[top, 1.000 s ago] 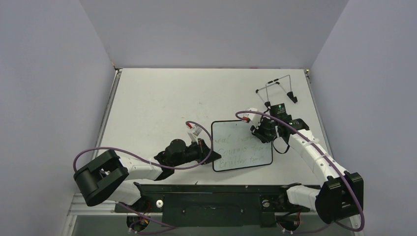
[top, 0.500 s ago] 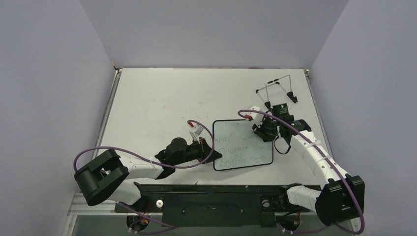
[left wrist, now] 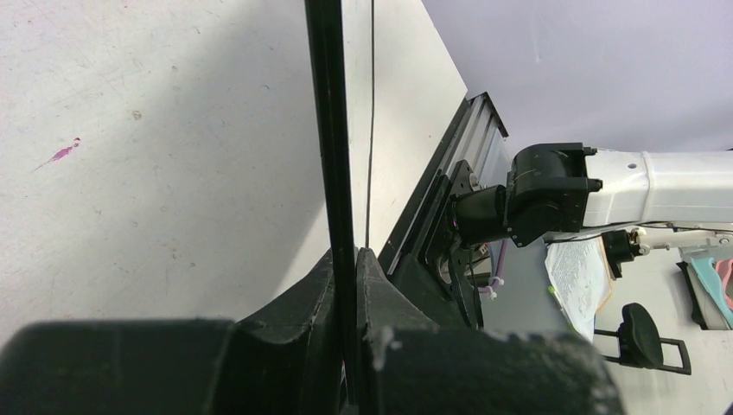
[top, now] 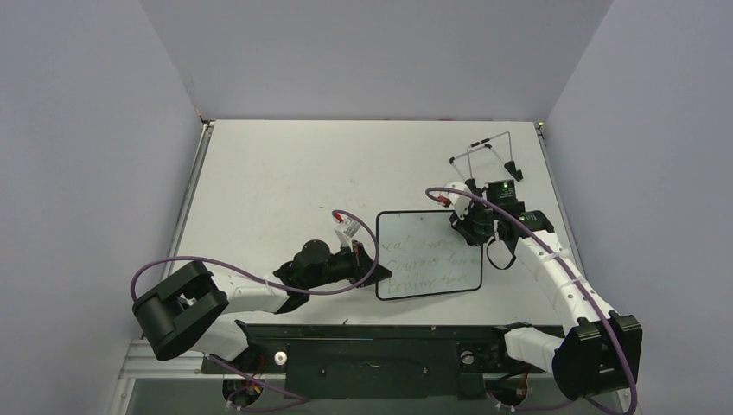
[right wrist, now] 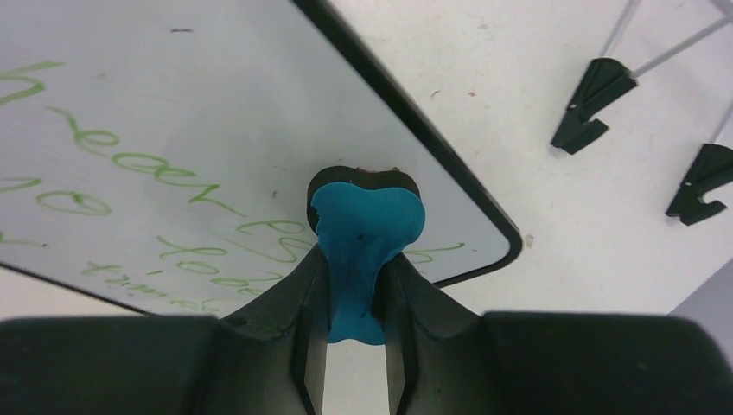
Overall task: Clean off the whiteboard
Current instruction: Erase the whiteboard at the center of the board.
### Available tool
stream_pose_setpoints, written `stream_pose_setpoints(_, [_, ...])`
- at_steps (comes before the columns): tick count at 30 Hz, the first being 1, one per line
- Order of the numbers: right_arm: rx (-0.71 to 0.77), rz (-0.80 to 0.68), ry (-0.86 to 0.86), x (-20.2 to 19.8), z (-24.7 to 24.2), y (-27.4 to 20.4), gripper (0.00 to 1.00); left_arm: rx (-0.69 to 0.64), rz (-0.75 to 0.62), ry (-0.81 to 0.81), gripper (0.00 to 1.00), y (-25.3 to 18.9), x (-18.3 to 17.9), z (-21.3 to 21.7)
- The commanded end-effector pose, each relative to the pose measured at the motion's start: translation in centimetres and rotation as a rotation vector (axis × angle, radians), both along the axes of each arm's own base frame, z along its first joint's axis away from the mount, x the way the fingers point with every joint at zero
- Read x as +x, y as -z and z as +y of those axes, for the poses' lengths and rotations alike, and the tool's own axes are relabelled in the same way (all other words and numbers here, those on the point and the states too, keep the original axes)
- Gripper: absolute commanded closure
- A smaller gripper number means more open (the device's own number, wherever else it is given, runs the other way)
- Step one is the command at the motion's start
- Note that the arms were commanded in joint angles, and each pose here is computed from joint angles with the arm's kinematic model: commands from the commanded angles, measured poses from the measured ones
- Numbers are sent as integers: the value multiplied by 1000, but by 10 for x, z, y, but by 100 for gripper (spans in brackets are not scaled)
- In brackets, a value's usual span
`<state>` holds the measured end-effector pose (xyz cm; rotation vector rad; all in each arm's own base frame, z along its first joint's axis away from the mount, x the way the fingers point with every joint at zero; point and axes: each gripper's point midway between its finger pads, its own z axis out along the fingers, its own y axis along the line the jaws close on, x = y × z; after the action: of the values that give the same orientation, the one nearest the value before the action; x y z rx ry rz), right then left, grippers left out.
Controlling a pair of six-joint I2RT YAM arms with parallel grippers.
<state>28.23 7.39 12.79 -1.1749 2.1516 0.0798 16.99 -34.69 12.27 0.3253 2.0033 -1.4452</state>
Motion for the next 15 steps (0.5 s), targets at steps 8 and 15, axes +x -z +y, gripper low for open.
stream_pose_setpoints(8, [-20, -41, -6, 5, -3, -10, 100, -20, -67, 55, 100, -11, -1, -8])
stream_pose_setpoints(15, [-85, -19, -102, -6, -8, -7, 100, -29, -57, 61, 100, -12, 1, -11])
